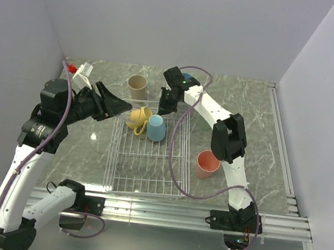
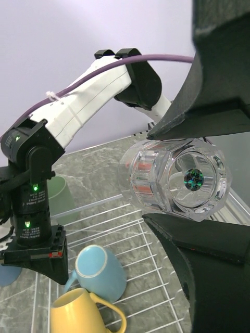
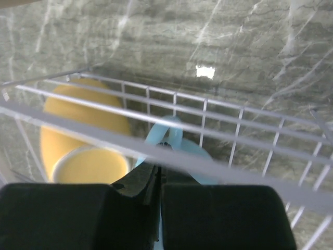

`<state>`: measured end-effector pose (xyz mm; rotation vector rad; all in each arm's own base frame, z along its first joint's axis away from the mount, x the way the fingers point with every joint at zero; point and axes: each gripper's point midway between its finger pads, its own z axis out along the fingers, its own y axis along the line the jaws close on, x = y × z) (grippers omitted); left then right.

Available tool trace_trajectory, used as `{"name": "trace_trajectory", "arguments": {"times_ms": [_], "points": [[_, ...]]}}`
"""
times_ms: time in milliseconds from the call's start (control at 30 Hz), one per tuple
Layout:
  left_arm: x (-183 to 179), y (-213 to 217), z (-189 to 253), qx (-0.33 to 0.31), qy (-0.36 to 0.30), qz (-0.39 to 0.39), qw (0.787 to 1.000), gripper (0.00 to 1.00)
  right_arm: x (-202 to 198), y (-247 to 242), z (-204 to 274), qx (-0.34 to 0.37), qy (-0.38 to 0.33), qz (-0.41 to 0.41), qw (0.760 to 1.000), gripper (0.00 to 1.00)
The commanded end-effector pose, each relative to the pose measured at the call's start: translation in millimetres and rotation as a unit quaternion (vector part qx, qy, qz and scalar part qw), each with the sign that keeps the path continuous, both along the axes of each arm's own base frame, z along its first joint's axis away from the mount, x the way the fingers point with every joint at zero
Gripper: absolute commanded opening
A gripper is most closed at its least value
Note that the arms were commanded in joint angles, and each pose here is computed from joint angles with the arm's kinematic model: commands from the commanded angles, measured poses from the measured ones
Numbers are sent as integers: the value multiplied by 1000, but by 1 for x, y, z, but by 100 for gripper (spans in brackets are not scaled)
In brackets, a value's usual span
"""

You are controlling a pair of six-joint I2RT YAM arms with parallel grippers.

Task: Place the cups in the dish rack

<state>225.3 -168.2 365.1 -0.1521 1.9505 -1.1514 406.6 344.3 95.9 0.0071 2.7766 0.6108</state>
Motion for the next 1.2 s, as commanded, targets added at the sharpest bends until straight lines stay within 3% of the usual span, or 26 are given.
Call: {"name": "trace_trajectory", "arguments": {"times_ms": [0, 300, 867, 1167], "points": [[-4, 0, 20, 6, -34, -14, 999, 0, 3, 8, -9, 6, -1, -1, 1000, 0], [-4, 4, 17, 16, -29, -15, 999, 0, 2, 42, -8, 52, 4, 19, 998, 0], [-7, 8, 13, 5, -27, -5, 1000, 0, -18, 78, 73, 168, -42, 91, 981, 0], [-4, 14, -1, 21, -8, 15, 1000, 0, -13, 47, 87, 105, -80, 78, 988, 0]]}}
